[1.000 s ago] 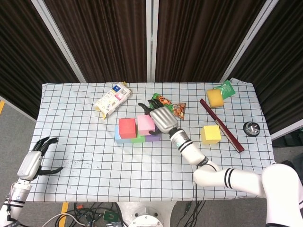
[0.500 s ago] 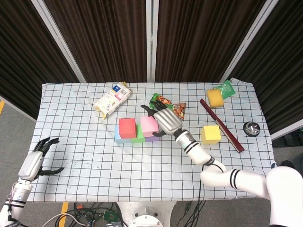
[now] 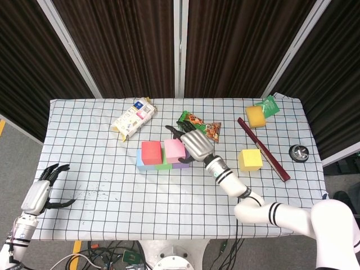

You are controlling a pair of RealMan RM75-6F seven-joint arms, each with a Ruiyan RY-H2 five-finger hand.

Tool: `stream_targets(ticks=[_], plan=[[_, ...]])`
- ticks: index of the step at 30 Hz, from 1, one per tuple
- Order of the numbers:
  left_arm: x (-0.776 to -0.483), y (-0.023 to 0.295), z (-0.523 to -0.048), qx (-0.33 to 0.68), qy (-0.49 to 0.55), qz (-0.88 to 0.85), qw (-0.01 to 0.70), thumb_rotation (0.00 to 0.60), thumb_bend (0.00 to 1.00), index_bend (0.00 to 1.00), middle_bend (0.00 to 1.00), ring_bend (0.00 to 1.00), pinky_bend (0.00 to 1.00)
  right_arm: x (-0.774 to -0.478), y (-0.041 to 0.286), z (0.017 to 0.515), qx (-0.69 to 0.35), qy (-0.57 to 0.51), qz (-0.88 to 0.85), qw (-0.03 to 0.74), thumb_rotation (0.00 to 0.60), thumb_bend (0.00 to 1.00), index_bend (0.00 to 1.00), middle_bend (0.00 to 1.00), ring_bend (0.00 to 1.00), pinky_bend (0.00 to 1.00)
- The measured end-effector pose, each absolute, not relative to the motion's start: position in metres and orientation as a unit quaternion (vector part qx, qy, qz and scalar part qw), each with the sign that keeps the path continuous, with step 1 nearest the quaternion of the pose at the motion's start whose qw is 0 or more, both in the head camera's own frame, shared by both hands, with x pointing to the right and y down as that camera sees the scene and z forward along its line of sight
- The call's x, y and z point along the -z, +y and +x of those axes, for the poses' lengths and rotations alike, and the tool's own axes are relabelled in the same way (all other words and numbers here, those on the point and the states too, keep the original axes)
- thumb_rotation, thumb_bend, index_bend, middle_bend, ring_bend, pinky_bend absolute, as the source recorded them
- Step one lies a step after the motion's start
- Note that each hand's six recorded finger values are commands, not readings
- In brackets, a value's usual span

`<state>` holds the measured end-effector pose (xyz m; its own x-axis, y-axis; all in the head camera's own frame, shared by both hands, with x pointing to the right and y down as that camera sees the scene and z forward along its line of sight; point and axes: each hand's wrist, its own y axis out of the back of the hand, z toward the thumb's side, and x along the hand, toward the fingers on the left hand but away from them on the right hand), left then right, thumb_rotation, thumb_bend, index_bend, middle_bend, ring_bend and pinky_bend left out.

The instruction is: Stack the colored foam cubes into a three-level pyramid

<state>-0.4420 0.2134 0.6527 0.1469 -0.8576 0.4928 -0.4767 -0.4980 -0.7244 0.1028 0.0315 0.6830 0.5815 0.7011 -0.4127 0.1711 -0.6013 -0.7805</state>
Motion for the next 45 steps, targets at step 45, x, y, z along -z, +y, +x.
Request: stream_targets(ticks=[45], plan=[[-0.652, 0.212, -0.446, 0.458, 0.464, -0.732, 0.195, 0.6, 0.0, 0.11, 0.16, 0.03, 0.01, -0.695, 0.036, 0.089, -0.38, -0.273, -0.815, 0.341, 0.6, 0.18, 0.0, 0.41, 0.0, 0.0]])
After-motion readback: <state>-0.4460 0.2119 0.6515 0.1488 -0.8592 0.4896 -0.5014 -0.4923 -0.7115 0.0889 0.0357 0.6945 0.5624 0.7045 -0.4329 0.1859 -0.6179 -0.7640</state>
